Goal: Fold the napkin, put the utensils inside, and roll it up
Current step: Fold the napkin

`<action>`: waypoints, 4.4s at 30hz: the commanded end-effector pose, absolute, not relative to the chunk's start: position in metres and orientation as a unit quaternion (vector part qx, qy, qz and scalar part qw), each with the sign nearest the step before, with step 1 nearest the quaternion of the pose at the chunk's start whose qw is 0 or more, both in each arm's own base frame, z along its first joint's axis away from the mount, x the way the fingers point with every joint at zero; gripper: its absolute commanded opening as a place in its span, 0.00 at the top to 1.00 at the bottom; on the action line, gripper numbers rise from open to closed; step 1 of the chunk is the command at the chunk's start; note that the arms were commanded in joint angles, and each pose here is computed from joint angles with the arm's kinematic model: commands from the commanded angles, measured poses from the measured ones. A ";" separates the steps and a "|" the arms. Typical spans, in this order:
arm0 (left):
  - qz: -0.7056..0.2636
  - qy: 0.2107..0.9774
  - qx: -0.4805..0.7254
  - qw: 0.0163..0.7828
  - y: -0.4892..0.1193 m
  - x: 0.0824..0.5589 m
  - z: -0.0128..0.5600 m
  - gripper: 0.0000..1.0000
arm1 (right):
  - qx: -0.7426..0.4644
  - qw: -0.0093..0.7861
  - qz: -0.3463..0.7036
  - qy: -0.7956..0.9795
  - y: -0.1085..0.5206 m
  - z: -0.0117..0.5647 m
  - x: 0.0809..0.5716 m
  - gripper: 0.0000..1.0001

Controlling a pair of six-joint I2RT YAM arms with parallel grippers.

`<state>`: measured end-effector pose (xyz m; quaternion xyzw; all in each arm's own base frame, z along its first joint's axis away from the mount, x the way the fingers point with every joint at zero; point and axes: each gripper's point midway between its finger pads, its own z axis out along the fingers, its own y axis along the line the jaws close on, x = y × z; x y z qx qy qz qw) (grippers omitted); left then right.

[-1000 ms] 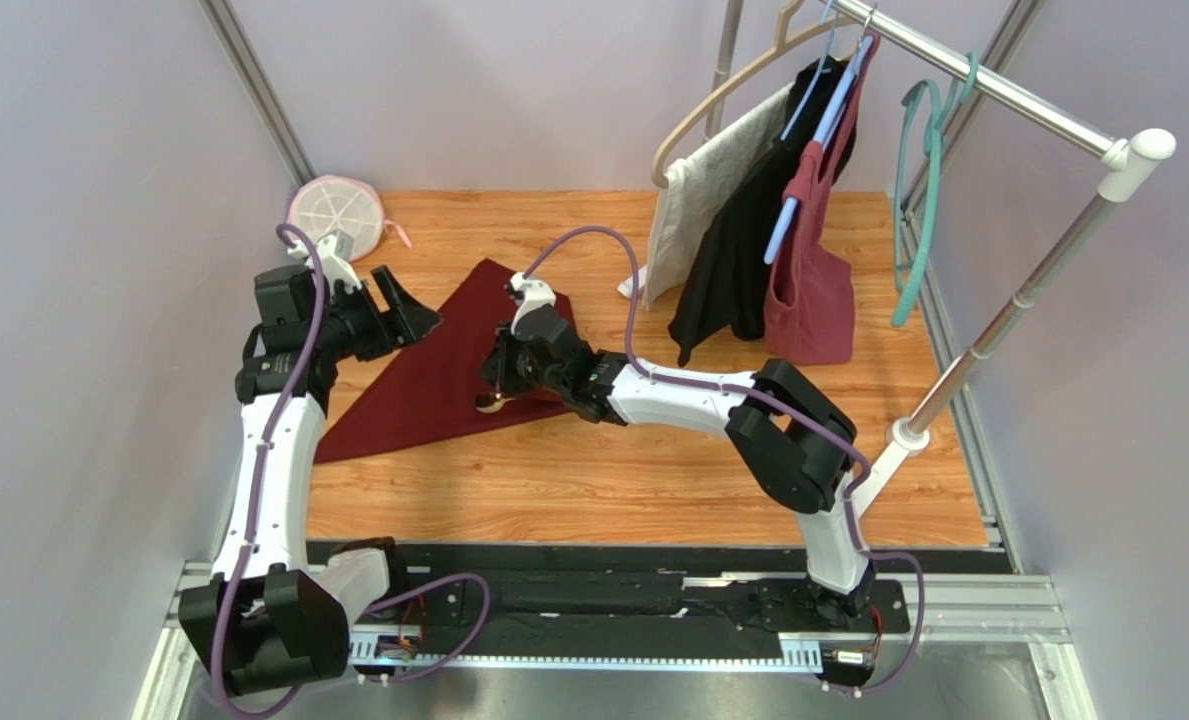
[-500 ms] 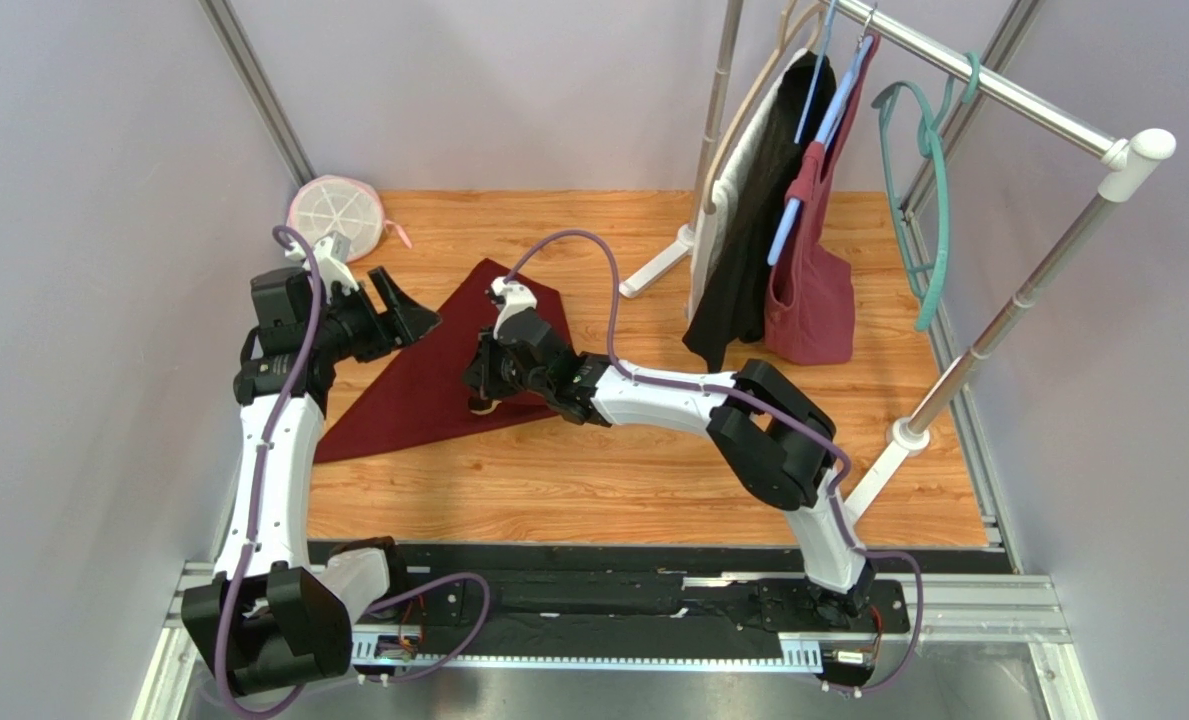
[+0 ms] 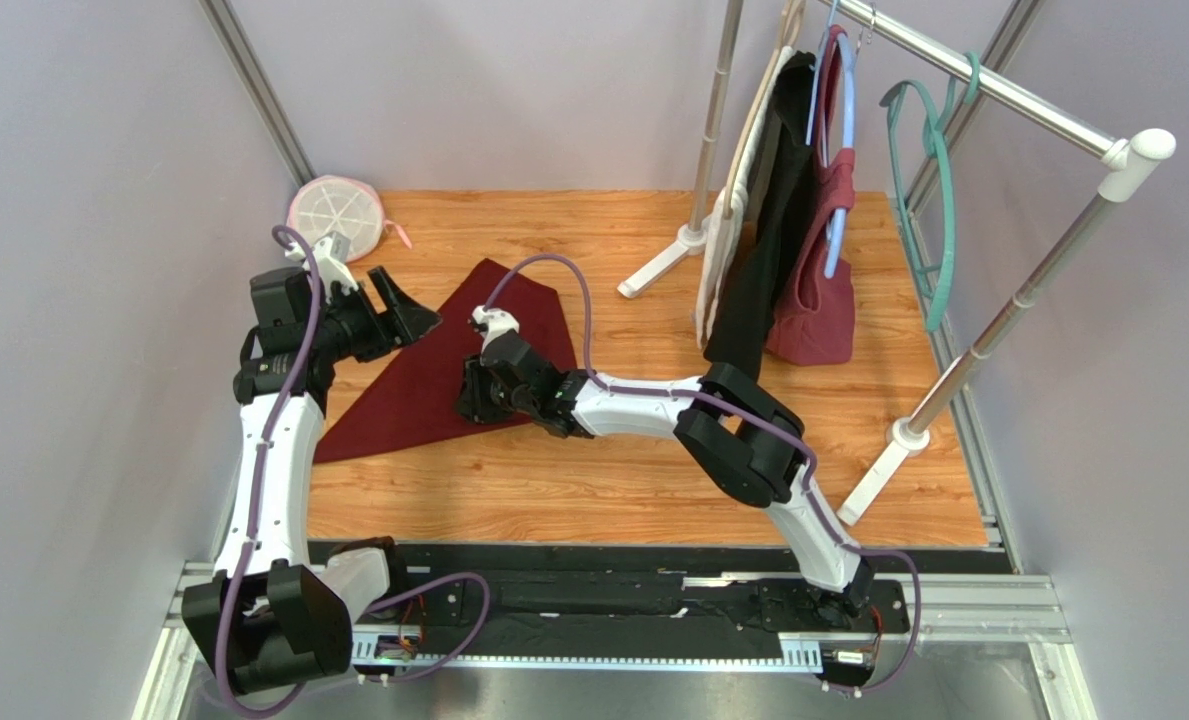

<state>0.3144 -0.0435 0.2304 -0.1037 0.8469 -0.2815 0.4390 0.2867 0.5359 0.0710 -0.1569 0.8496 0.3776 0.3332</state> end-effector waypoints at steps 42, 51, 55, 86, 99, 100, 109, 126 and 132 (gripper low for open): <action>-0.024 0.614 -0.683 0.395 0.165 0.208 0.065 0.34 | -0.115 0.391 0.417 0.812 0.325 0.221 0.350 0.39; -0.044 0.588 -0.710 0.385 0.180 0.203 0.054 0.39 | -0.111 0.380 0.415 0.819 0.325 0.213 0.349 0.40; -0.046 0.587 -0.711 0.385 0.181 0.204 0.052 0.43 | -0.110 0.383 0.412 0.820 0.322 0.213 0.350 0.40; -0.060 0.607 -0.720 0.330 0.173 0.203 0.015 0.86 | -0.107 0.388 0.418 0.814 0.312 0.214 0.344 0.40; -0.055 0.625 -0.654 0.423 0.178 0.212 0.069 1.00 | -0.103 0.386 0.412 0.819 0.306 0.207 0.349 0.40; -0.058 0.624 -0.646 0.435 0.177 0.215 0.077 1.00 | -0.103 0.385 0.411 0.820 0.305 0.206 0.349 0.40; -0.127 0.709 -0.499 0.481 0.114 0.279 0.112 1.00 | -0.097 0.387 0.401 0.825 0.293 0.197 0.346 0.40; -0.246 0.812 -0.188 0.494 -0.066 0.379 0.160 1.00 | -0.073 0.397 0.388 0.829 0.275 0.184 0.331 0.40; -0.296 0.801 -0.111 0.508 -0.107 0.390 0.178 1.00 | -0.070 0.396 0.374 0.836 0.267 0.176 0.328 0.40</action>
